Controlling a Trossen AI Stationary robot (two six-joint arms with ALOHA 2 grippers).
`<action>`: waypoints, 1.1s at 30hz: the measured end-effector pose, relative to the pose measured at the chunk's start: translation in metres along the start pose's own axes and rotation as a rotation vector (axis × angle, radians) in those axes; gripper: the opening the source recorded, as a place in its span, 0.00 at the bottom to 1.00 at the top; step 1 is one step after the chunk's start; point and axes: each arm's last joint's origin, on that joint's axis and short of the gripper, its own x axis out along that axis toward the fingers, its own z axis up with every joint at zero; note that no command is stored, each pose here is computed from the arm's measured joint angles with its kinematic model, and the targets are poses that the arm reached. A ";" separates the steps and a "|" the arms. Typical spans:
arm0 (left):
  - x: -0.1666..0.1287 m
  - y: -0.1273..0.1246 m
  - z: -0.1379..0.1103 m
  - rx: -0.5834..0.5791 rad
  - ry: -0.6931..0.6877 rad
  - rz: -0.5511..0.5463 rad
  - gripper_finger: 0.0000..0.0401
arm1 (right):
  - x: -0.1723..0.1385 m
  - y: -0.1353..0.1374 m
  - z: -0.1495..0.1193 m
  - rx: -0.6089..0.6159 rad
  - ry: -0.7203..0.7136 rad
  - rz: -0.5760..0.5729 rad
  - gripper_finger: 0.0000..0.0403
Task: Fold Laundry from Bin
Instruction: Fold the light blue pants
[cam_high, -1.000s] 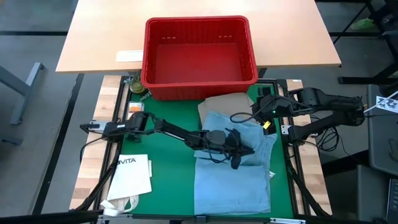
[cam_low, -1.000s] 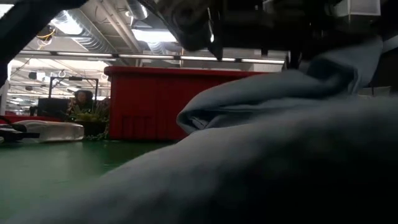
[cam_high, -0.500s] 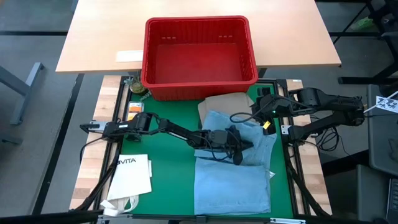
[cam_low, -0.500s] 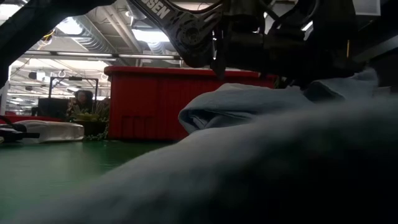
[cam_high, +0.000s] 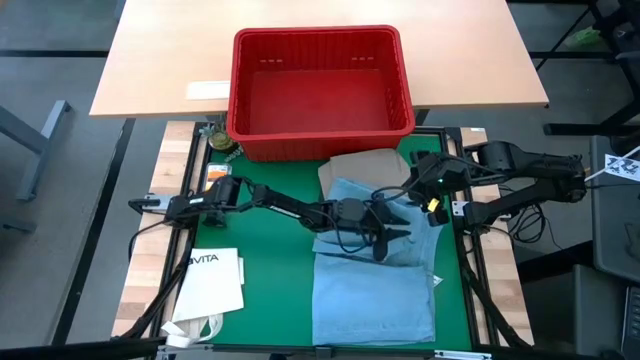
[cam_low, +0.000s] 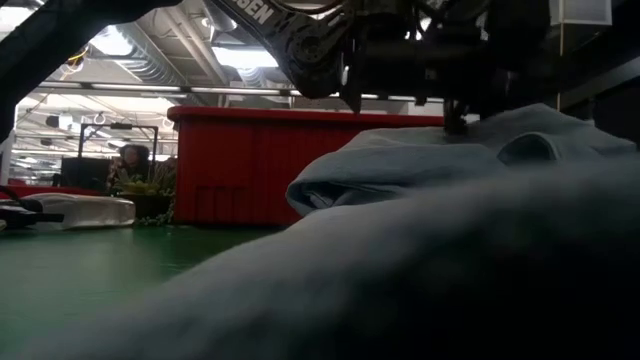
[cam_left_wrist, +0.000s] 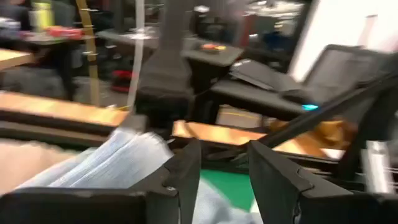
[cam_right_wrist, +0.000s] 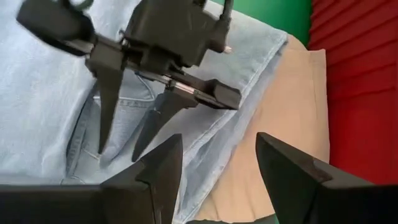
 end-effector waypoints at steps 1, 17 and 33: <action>0.000 0.000 0.001 0.000 0.000 -0.029 0.32 | 0.000 0.000 0.000 0.000 0.001 0.001 0.51; -0.052 0.051 0.086 0.005 0.408 0.052 0.22 | 0.043 0.024 -0.017 0.001 0.175 0.019 0.51; -0.077 0.047 0.097 0.050 0.598 0.063 0.16 | 0.087 0.041 -0.047 -0.025 0.332 0.122 0.51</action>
